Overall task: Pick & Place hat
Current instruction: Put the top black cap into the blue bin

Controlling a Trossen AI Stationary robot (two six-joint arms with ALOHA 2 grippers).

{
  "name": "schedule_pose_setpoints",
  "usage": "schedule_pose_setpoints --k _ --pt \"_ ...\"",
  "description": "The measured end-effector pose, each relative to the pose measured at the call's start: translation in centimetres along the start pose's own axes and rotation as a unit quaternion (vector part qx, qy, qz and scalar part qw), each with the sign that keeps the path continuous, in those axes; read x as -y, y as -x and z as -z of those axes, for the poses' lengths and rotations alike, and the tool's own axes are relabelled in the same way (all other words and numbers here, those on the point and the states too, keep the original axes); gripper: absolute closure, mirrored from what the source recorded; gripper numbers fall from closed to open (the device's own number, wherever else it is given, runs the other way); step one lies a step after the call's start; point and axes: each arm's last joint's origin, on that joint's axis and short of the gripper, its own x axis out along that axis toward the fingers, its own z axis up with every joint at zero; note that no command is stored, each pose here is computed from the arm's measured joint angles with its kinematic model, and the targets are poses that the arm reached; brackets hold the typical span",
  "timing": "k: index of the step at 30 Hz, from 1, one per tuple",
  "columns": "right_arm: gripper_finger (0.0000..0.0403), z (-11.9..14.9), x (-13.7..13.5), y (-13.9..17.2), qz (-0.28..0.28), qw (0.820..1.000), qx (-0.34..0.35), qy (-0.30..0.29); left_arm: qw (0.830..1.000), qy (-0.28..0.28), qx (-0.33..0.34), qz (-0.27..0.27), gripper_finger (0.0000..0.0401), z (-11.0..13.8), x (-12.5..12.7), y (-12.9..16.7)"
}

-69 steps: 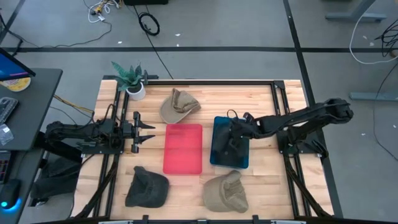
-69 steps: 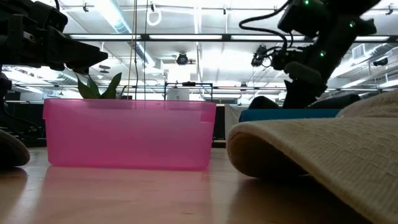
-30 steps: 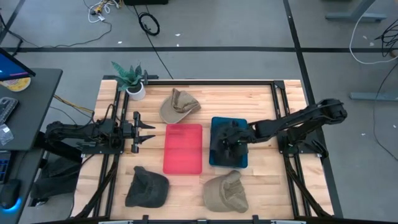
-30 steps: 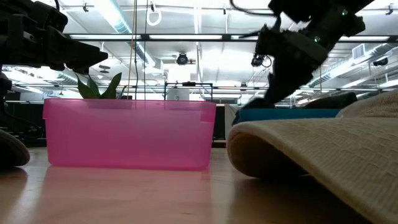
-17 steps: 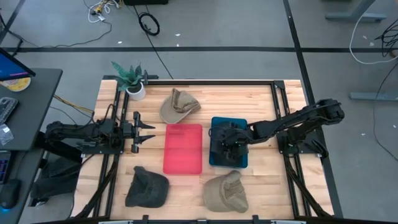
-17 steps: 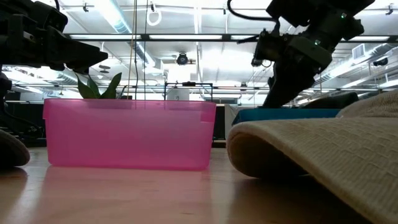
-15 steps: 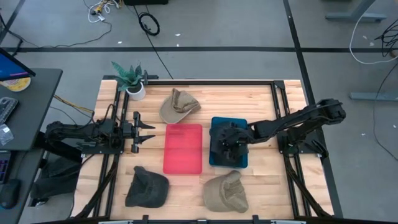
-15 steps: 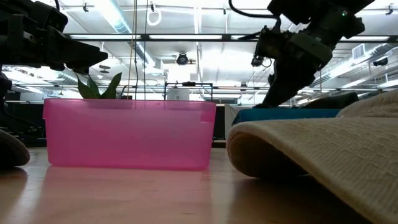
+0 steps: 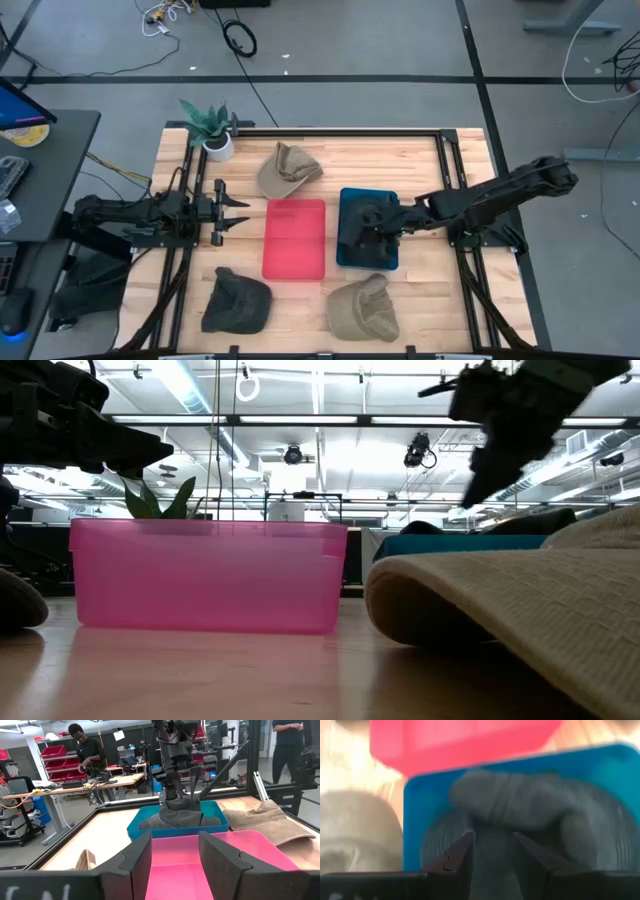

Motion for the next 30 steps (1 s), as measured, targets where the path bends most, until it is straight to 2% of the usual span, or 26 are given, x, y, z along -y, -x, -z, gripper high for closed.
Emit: schedule_pose_setpoints --k 10,21,30 --pt "0.0271 2.7 -0.4 1.5 0.03 0.994 -0.098 -0.044 1.0 0.0 0.0 0.0 0.0236 0.0 0.0 0.0" --pt "0.0285 2.0 -1.5 0.4 0.006 0.995 -0.063 -0.078 1.0 0.0 0.0 0.0 0.0236 0.0 0.0 0.0" --pt "0.0327 2.1 -1.6 0.7 -0.004 0.997 -0.063 -0.033 1.0 0.0 0.0 0.0 0.0236 0.0 0.0 0.0"
